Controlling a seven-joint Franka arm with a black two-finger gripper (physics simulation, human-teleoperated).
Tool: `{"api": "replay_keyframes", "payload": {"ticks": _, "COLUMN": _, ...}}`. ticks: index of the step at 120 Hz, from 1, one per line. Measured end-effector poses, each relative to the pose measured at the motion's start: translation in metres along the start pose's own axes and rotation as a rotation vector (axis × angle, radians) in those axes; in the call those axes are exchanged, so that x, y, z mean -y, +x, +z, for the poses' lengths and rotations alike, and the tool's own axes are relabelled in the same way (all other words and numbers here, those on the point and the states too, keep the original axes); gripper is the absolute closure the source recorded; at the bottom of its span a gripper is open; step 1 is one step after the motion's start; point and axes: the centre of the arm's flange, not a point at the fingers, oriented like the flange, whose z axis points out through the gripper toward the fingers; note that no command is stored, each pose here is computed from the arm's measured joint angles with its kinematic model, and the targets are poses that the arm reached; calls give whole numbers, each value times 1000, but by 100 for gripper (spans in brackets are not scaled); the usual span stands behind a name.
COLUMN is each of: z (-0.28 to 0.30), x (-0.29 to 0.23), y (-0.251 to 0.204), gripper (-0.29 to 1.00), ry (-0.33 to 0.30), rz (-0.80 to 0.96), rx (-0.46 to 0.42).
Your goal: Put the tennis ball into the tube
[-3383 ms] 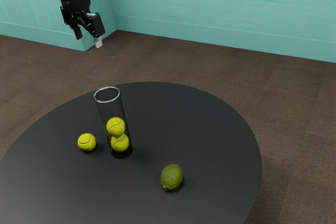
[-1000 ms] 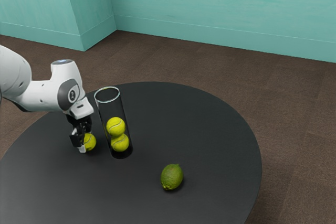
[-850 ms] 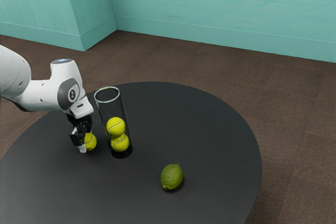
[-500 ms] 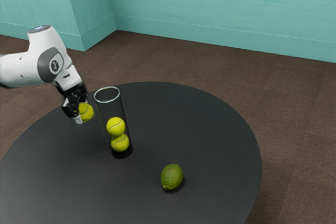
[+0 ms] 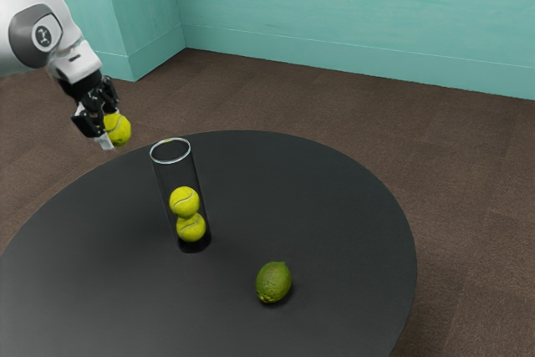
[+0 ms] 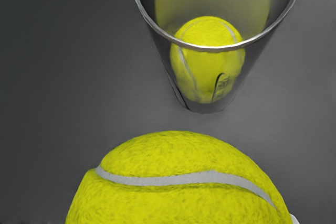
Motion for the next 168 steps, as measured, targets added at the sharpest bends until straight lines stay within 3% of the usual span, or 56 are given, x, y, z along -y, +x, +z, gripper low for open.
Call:
{"api": "replay_keyframes", "payload": {"ticks": 22, "z": -18, "x": 1, "y": 21, "gripper": 42, "ry": -54, "rz": -44, "rx": 13}}
{"api": "replay_keyframes", "payload": {"ticks": 70, "z": 11, "x": -1, "y": 114, "gripper": 43, "ry": -171, "rz": -57, "rx": 42}}
{"api": "replay_keyframes", "payload": {"ticks": 99, "z": 22, "x": 17, "y": 88, "gripper": 45, "ry": -181, "rz": -174, "rx": 56}}
{"api": "replay_keyframes", "payload": {"ticks": 123, "z": 25, "x": 10, "y": 111, "gripper": 51, "ry": -189, "rz": -169, "rx": 60}}
{"api": "replay_keyframes", "payload": {"ticks": 138, "z": 26, "x": 11, "y": 108, "gripper": 31, "ry": -195, "rz": -192, "rx": 61}}
{"api": "replay_keyframes", "payload": {"ticks": 168, "z": 27, "x": 9, "y": 109, "gripper": 10, "ry": -209, "rz": -217, "rx": 59}}
